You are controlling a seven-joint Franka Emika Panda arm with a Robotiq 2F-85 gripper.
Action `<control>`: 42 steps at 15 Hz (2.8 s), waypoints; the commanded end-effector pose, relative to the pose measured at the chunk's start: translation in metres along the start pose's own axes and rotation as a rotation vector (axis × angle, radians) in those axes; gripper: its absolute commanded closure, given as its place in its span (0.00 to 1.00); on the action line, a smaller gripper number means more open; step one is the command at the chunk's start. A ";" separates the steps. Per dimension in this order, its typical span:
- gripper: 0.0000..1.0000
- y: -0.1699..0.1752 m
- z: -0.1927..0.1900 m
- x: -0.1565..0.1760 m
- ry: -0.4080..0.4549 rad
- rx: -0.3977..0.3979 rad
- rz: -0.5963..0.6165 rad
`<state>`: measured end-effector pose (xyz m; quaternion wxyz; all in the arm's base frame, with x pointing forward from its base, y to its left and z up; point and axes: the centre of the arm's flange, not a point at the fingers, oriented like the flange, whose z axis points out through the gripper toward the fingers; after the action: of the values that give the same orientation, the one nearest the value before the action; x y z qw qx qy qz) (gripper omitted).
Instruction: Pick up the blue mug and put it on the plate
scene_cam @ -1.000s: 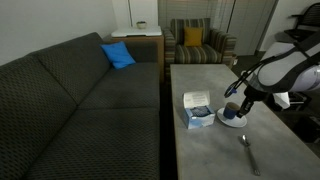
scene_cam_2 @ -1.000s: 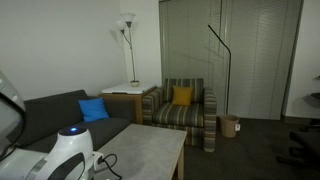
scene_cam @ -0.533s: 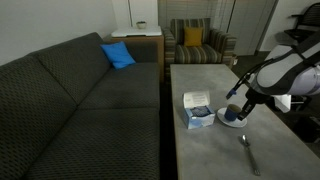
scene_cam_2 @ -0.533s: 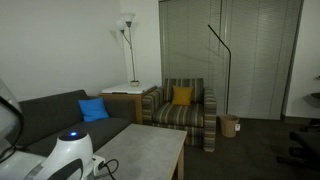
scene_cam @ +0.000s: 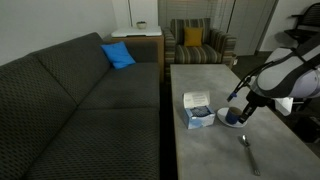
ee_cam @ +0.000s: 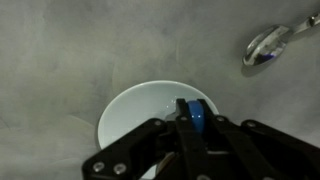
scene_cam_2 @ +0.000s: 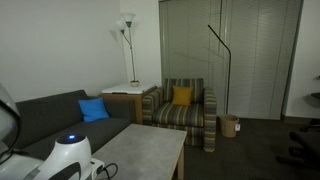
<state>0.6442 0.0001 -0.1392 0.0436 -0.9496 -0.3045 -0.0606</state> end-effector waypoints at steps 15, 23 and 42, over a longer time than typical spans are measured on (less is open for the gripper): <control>0.97 0.031 0.065 0.019 -0.078 -0.051 0.001; 0.97 0.028 0.065 0.021 -0.073 -0.038 -0.011; 0.92 0.026 0.066 0.022 -0.067 -0.035 -0.010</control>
<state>0.6452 -0.0009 -0.1373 0.0086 -0.9519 -0.3027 -0.0459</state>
